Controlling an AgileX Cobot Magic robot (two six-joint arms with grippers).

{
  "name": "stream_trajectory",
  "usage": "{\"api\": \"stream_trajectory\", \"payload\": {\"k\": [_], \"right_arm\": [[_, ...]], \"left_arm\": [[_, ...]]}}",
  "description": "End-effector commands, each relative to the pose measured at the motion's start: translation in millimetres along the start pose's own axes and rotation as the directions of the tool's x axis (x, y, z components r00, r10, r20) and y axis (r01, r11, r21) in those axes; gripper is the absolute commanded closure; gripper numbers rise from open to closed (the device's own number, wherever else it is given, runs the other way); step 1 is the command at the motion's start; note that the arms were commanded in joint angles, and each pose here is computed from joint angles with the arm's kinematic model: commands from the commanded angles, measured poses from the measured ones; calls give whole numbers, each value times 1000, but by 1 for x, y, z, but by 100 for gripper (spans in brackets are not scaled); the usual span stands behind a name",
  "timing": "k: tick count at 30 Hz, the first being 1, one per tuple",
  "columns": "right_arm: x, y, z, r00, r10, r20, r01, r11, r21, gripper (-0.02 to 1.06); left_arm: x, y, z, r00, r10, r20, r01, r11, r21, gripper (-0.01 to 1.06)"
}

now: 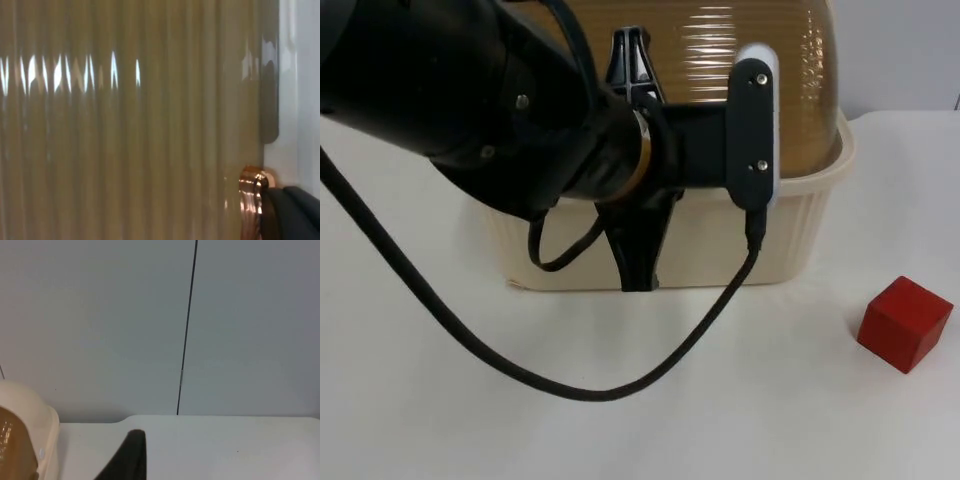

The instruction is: Open the box lid with the left hand, place the block into the box with the right hand, then close the box lid with the left hand.

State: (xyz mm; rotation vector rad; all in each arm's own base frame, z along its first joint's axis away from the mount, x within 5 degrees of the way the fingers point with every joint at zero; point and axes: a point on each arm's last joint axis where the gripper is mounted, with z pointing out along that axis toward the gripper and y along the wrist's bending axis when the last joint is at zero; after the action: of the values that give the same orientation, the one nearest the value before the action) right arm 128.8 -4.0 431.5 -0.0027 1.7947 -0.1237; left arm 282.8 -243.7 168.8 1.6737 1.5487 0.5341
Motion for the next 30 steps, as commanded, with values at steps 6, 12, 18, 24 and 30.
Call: {"api": "stream_trajectory", "payload": {"k": [6,12,18,24,30], "right_arm": [[-3,0,-1,1000,-13,17,13,1000,5,-1],[-3,-1,-1,1000,-15,17,14,1000,6,-1],[-3,-1,-1,1000,-15,17,14,1000,6,-1],[-3,-1,-1,1000,-15,17,14,1000,6,-1],[-3,-1,-1,1000,-15,17,14,1000,6,-1]], "left_arm": [[3,-1,4,999,-28,-18,29,1000,11,105],[-13,-7,-8,999,-52,-11,52,999,0,105],[-12,-7,-7,999,-46,-19,46,999,-4,105],[-2,-2,0,999,-37,-25,37,999,-1,105],[-3,-3,0,999,-47,-16,47,999,12,105]]}}
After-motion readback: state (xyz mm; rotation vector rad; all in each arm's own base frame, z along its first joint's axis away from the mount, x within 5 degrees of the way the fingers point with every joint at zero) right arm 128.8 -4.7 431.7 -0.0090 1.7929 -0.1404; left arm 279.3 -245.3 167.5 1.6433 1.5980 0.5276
